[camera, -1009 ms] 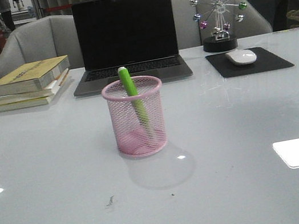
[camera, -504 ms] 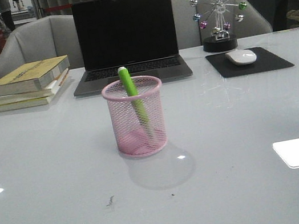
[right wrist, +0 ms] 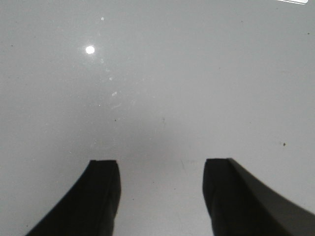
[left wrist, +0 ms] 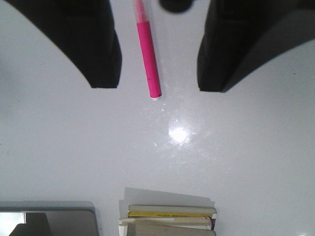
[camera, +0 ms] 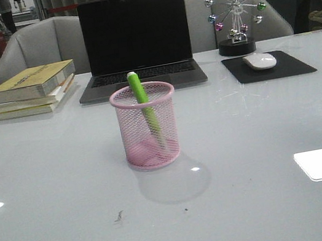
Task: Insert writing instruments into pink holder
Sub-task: 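Withdraw the right gripper away from the holder, then lower the left gripper over the pink marker and close on it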
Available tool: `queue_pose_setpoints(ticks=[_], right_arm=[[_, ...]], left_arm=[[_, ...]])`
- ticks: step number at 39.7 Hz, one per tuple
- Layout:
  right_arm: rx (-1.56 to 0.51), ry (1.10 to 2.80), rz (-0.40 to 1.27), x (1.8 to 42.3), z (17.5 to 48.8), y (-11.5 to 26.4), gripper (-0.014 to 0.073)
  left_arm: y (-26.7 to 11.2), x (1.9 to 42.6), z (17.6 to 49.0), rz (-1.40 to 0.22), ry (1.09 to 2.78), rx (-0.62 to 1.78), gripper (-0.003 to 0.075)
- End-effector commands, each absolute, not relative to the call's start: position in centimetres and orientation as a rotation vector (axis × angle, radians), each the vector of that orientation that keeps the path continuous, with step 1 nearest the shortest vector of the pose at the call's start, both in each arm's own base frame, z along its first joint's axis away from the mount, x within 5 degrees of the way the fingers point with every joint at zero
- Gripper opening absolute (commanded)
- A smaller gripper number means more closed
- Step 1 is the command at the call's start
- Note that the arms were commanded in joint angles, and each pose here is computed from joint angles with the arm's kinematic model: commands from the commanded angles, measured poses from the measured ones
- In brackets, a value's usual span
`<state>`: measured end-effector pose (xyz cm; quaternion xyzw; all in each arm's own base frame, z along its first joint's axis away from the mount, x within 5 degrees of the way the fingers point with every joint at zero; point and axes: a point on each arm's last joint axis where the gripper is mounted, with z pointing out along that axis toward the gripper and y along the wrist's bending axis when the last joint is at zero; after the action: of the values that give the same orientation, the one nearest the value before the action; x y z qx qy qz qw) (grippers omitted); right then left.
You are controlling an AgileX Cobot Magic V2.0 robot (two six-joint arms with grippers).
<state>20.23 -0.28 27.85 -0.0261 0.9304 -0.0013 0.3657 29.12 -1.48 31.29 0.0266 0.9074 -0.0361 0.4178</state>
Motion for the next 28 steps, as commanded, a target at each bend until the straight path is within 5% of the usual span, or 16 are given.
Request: queue_pose_setpoints(ticks=[1, 28], right_arm=[[-0.060, 2.317, -0.019, 20.3, 29.3, -0.5, 0.0486], [-0.074, 2.353, -0.033, 20.1, 29.1, -0.5, 0.0486]], left_arm=[[-1.5, 30.9, 33.3, -0.112, 2.223, 0.041, 0.0407], [-2.0, 38.4, 24.6, -0.158, 2.576, 0.037, 0.0407]])
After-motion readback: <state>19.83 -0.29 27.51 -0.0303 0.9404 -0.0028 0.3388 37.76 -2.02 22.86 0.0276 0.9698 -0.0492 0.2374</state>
